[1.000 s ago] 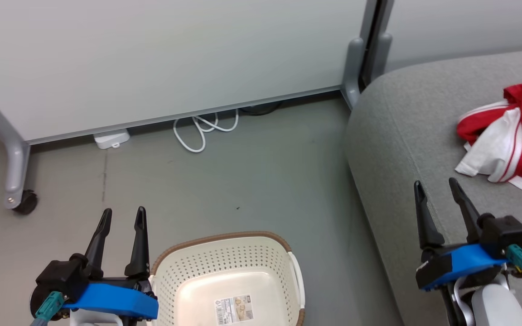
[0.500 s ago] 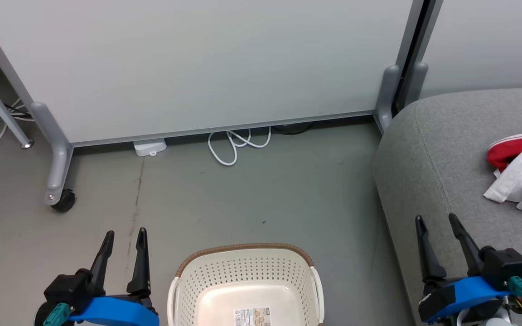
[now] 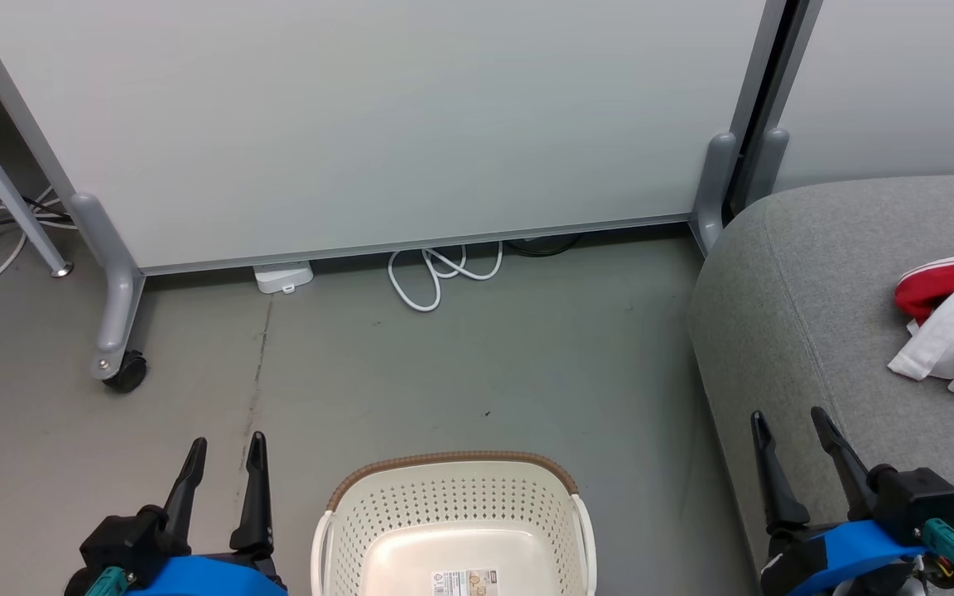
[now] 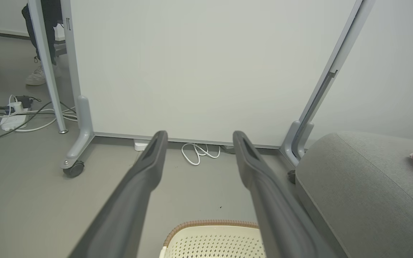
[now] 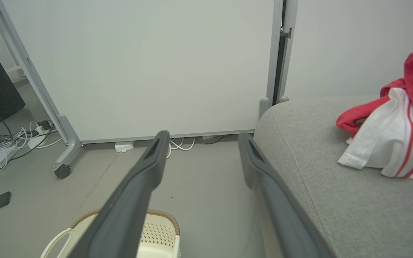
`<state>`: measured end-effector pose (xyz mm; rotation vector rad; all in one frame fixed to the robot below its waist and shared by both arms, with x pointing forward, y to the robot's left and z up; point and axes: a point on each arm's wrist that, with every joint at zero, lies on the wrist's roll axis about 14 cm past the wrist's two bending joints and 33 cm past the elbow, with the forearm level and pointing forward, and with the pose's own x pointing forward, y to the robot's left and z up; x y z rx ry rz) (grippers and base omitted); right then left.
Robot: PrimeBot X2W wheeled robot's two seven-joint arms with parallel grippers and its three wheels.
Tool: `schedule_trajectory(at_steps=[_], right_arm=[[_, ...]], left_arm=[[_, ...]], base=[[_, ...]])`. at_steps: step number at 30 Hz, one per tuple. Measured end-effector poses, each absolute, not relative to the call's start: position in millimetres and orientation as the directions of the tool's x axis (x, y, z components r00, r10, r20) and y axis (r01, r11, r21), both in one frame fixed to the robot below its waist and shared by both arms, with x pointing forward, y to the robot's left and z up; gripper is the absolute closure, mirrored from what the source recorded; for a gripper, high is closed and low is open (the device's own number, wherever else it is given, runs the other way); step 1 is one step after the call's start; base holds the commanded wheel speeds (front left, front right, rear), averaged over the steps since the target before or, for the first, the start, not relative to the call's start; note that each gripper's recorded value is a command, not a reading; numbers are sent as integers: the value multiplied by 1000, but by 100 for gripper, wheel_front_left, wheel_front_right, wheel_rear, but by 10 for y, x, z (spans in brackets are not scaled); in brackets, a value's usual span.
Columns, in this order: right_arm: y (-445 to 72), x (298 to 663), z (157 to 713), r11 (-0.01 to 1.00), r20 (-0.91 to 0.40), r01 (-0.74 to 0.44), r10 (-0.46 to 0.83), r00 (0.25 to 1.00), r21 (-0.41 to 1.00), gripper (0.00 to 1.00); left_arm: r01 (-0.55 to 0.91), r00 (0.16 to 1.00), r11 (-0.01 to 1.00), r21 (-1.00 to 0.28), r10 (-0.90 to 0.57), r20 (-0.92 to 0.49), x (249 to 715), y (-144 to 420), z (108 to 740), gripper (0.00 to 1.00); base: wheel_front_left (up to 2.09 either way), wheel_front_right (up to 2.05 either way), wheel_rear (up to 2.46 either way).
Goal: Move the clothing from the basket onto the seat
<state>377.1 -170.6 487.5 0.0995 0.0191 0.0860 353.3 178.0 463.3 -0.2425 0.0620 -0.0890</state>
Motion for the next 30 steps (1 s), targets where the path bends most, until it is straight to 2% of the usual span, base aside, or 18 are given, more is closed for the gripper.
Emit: schedule_trajectory(at_steps=[10,11,17,30], right_arm=[[-1680,3757,4893,991,-16,-94,96,995,97,0],[-1676,3753,4886,991,-17,-94,97,995,97,100],[-1685,3670,4655,990,-91,-81,91,992,112,100],[-1775,3670,4624,939,-116,-3,45,992,343,100]], left_arm=[[86,993,964,-251,-103,-53,3522,1751,4623,0],[86,993,964,-252,-103,-56,3518,1748,4615,100],[52,985,959,-278,-95,-143,3364,1727,4347,100],[-45,985,884,-465,-38,-168,3398,1826,4348,100]], base=[[0,0,0],[0,0,0],[0,0,0],[0,0,0]])
